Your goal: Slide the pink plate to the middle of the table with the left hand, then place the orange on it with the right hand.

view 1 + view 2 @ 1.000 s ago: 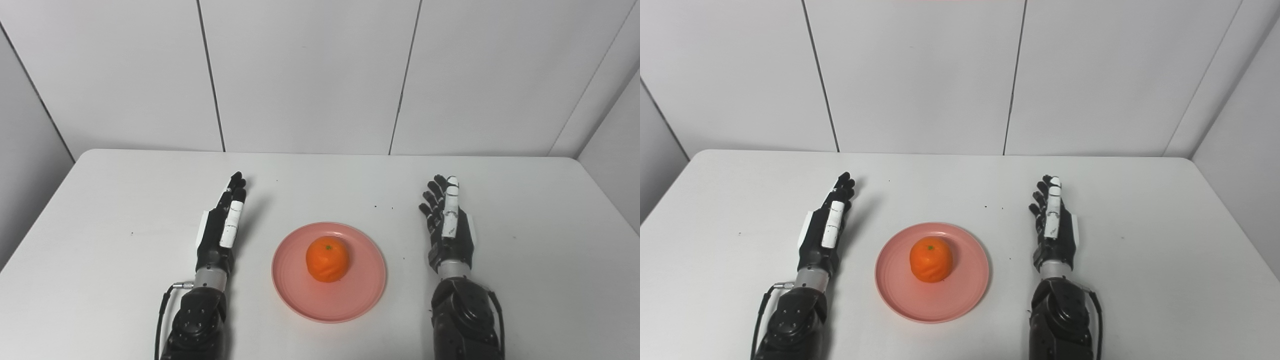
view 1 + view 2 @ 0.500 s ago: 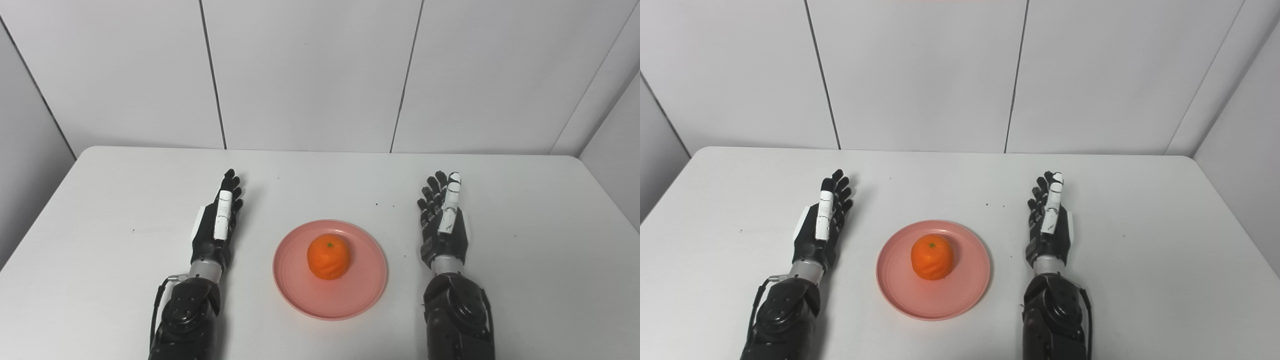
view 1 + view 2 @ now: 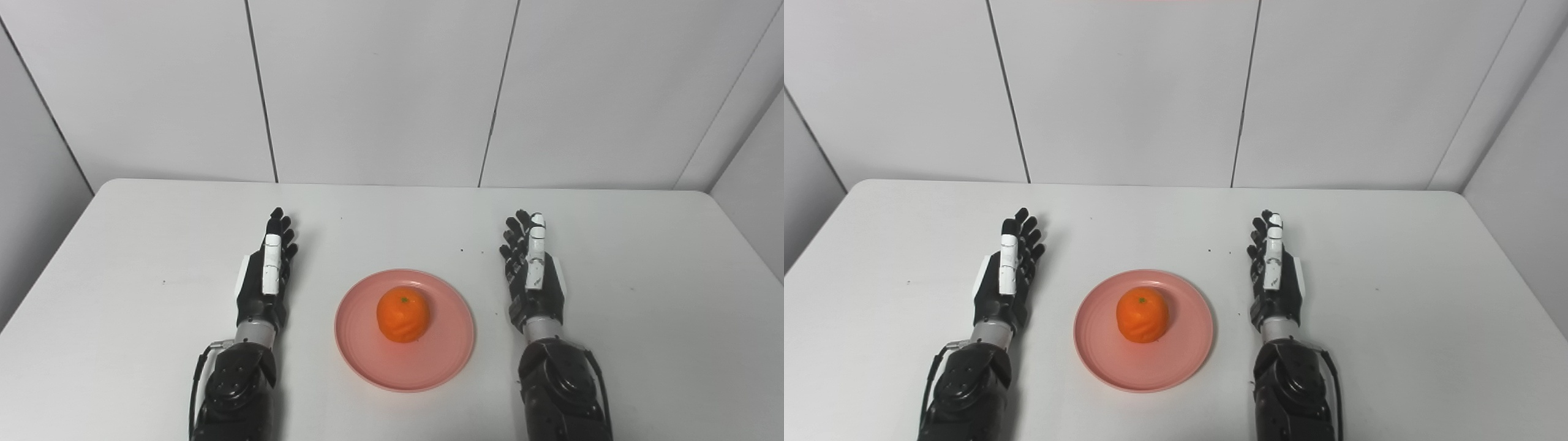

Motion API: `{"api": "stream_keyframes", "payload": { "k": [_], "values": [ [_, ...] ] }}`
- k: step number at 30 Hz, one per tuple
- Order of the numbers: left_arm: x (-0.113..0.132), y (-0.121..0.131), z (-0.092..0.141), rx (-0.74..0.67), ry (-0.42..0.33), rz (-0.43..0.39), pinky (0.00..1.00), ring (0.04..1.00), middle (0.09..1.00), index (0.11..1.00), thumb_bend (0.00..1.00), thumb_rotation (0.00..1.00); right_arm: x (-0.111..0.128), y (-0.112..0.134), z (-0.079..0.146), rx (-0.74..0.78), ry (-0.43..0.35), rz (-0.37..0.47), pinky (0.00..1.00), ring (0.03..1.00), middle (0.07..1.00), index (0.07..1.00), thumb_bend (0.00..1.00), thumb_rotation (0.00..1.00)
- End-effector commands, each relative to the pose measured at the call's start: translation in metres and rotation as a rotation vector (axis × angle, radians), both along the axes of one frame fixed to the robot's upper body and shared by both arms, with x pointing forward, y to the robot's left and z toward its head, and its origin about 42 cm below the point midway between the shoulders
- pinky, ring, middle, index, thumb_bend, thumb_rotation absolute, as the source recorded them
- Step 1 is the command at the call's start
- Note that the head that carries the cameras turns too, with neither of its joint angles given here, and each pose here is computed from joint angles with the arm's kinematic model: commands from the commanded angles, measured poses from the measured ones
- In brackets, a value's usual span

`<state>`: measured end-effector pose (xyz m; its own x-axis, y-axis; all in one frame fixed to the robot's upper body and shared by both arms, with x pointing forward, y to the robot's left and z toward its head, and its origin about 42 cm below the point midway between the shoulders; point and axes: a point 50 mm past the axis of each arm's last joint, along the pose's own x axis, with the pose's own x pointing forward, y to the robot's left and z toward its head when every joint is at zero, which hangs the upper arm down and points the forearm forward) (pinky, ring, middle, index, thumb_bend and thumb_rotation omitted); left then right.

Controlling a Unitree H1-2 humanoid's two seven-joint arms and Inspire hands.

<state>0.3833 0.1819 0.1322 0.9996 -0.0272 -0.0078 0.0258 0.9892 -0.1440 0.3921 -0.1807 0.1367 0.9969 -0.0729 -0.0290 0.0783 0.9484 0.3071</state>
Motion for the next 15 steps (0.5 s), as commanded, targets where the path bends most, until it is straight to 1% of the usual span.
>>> {"api": "stream_keyframes", "payload": {
  "k": [1, 9, 15],
  "values": [
    [-0.0021, -0.0027, -0.0078, -0.008, 0.041, 0.006, 1.0, 1.0, 1.0, 1.0, 0.85, 0.99, -0.0113, 0.0005, -0.0248, 0.0, 0.096, 0.003, 1.0, 0.984, 0.938, 0.954, 0.82, 1.0],
    [-0.0019, -0.0019, -0.0077, -0.007, 0.036, 0.009, 1.0, 1.0, 1.0, 1.0, 0.85, 0.98, -0.0123, -0.0012, -0.0276, -0.022, 0.097, 0.016, 1.0, 0.994, 0.947, 0.952, 0.83, 1.0],
    [-0.0025, -0.0022, -0.0086, -0.016, 0.037, 0.007, 1.0, 1.0, 1.0, 1.0, 0.84, 0.98, -0.0131, -0.0022, -0.0303, -0.026, 0.076, 0.037, 1.0, 1.0, 0.953, 0.958, 0.84, 1.0]
  ]
}}
